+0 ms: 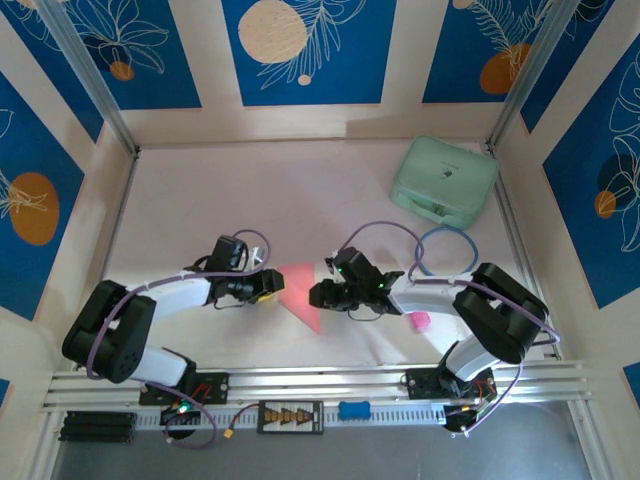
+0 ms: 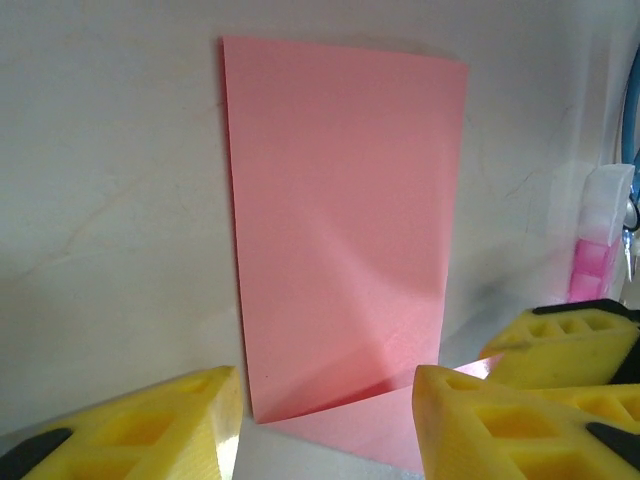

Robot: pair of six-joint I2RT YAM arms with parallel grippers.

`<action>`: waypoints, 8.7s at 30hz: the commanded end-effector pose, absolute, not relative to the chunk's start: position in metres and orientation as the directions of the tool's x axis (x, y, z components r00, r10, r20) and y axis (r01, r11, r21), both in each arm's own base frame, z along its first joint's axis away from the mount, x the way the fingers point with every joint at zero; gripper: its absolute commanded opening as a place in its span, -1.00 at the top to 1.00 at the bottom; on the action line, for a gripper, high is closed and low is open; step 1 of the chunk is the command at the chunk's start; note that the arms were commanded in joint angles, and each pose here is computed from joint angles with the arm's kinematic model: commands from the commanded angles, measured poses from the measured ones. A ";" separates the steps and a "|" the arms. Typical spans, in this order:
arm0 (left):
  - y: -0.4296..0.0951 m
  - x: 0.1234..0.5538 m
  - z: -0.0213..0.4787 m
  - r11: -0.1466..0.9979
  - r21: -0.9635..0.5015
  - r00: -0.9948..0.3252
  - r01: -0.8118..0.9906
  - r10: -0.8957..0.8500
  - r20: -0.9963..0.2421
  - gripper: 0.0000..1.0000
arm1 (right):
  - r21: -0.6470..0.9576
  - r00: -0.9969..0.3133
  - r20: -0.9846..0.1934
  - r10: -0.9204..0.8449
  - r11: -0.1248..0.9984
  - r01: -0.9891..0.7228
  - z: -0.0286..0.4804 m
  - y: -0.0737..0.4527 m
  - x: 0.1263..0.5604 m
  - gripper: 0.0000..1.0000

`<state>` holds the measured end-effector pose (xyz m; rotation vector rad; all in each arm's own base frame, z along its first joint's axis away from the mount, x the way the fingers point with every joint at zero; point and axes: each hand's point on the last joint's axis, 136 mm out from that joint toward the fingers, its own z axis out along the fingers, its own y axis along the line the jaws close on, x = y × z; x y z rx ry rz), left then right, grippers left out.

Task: Fold a paper plane with a square sheet of paper (pick it up from the middle)
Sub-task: Third fold the triangle at the center of the table, then fourth fold the wing at the center of the table.

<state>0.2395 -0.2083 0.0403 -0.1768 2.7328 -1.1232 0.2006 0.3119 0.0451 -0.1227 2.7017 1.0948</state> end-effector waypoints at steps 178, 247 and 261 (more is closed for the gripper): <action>-0.227 0.276 0.073 0.562 -0.812 -0.929 -0.158 -0.364 -0.071 0.89 | -0.141 -0.402 -0.791 -0.462 0.777 -0.614 0.038 0.322 0.211 0.70; -0.291 0.271 0.070 0.568 -0.823 -0.975 -0.012 -0.190 -0.117 0.89 | 0.578 -0.884 -0.452 0.119 0.794 -0.188 -0.010 0.300 0.191 0.87; -0.289 0.278 0.047 0.616 -0.786 -0.969 -0.050 -0.219 -0.111 0.93 | 0.623 -0.930 -0.340 0.138 0.774 -0.113 -0.017 0.297 0.188 0.86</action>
